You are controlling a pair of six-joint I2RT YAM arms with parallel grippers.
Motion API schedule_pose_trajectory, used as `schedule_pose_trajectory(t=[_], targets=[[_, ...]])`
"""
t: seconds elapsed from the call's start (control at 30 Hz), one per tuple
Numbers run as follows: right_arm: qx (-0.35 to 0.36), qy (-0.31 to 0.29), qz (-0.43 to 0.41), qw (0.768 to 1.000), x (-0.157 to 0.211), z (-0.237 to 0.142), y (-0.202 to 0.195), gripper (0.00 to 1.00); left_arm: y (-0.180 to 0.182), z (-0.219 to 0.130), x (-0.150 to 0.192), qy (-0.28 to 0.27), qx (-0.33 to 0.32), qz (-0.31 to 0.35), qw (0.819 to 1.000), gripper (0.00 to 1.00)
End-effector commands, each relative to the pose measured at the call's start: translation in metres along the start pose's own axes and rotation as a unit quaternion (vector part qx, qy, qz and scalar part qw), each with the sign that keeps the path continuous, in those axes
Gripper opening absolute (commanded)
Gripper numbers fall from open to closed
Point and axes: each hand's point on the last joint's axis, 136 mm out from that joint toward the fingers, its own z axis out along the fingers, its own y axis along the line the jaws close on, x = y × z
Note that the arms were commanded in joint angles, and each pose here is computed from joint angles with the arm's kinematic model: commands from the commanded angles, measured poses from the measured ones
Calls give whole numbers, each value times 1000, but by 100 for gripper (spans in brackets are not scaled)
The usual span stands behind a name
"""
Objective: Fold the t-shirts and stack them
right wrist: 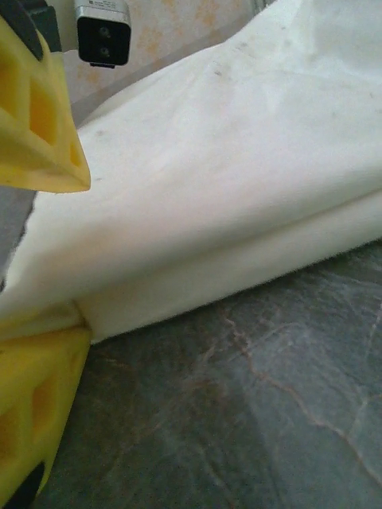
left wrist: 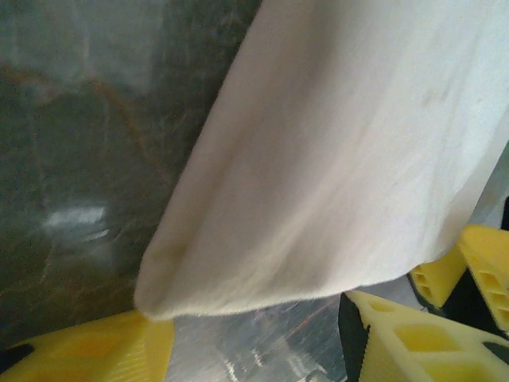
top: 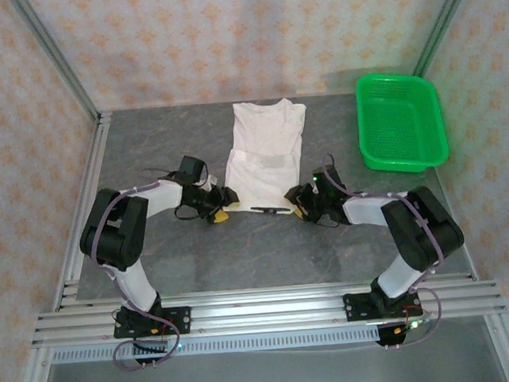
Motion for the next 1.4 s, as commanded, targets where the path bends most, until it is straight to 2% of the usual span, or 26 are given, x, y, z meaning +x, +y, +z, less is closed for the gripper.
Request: schedule_pose_trajectory(t=[0.0, 0.1, 0.23, 0.33, 0.43, 0.7, 1.1, 1.37], targets=[[-5, 0, -4, 1000, -3, 7, 8, 42, -18, 6, -21, -23, 11, 15, 1000, 54], [1, 2, 0, 1000, -3, 10, 5, 34, -18, 8, -28, -27, -3, 15, 1000, 44], [6, 4, 2, 1000, -2, 9, 4, 17, -12, 9, -31, -29, -26, 17, 999, 21], [9, 4, 3, 1000, -1, 4, 5, 7, -4, 6, -30, -31, -49, 17, 998, 8], [17, 6, 4, 1000, 3, -4, 5, 1, 0, -2, -26, -36, -66, 27, 997, 0], [36, 19, -12, 999, 39, -29, 3, 0, 23, -24, 23, -31, -106, 40, 993, 0], [70, 24, -27, 997, 120, -72, -22, 0, 39, -67, 101, -38, -94, 37, 994, 0], [73, 20, -53, 996, 156, -91, -6, 0, 32, -90, 139, -29, -70, 43, 996, 0]])
